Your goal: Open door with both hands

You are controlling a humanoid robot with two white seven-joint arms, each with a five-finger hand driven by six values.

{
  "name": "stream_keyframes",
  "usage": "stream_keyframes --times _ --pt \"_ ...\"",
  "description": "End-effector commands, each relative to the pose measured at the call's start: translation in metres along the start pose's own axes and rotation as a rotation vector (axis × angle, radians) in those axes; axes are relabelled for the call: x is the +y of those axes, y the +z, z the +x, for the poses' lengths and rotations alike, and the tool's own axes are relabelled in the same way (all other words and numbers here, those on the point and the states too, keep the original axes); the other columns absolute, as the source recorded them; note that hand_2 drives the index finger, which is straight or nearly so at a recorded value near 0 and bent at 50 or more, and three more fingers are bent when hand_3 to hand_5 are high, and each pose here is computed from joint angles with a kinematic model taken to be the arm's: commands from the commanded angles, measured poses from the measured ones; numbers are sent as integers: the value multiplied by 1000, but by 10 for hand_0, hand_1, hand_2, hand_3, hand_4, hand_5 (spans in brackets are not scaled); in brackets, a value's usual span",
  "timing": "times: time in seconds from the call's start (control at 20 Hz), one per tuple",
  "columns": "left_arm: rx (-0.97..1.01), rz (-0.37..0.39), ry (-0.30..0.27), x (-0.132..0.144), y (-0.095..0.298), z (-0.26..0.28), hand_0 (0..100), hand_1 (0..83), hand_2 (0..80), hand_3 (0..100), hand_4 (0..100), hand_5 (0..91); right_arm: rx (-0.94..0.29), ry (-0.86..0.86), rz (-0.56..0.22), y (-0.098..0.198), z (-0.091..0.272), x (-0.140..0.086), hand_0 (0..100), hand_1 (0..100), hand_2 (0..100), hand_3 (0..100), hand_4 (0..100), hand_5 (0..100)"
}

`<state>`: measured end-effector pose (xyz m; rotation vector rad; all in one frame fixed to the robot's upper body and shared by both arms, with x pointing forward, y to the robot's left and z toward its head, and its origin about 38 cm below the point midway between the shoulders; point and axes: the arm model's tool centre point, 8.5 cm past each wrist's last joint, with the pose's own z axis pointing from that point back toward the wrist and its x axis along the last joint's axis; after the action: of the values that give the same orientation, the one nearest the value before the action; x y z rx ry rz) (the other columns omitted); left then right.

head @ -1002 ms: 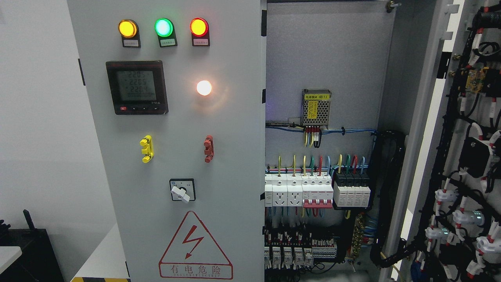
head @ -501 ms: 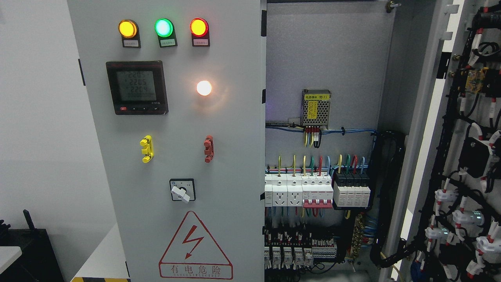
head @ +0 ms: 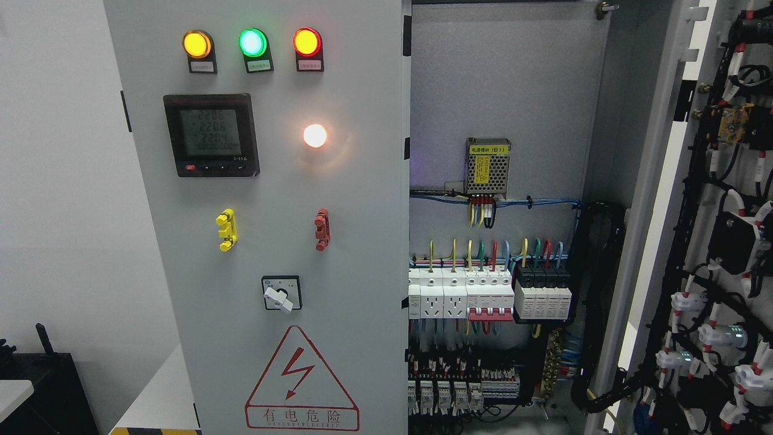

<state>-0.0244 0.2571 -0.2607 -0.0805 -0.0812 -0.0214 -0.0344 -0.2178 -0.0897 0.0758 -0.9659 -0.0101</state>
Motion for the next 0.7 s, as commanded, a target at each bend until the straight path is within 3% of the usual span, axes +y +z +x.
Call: stream_keyframes --times 0.0,0.65 --pt "17 -36 7 -23 -2 -6 0 0 0 0 42 0 -216 -5 8 -18 72 6 0 0 0 0 0 0" --pt "14 -41 5 -24 -2 -4 0 0 0 0 41 0 -350 -9 31 -34 115 13 0 0 0 0 0 0"
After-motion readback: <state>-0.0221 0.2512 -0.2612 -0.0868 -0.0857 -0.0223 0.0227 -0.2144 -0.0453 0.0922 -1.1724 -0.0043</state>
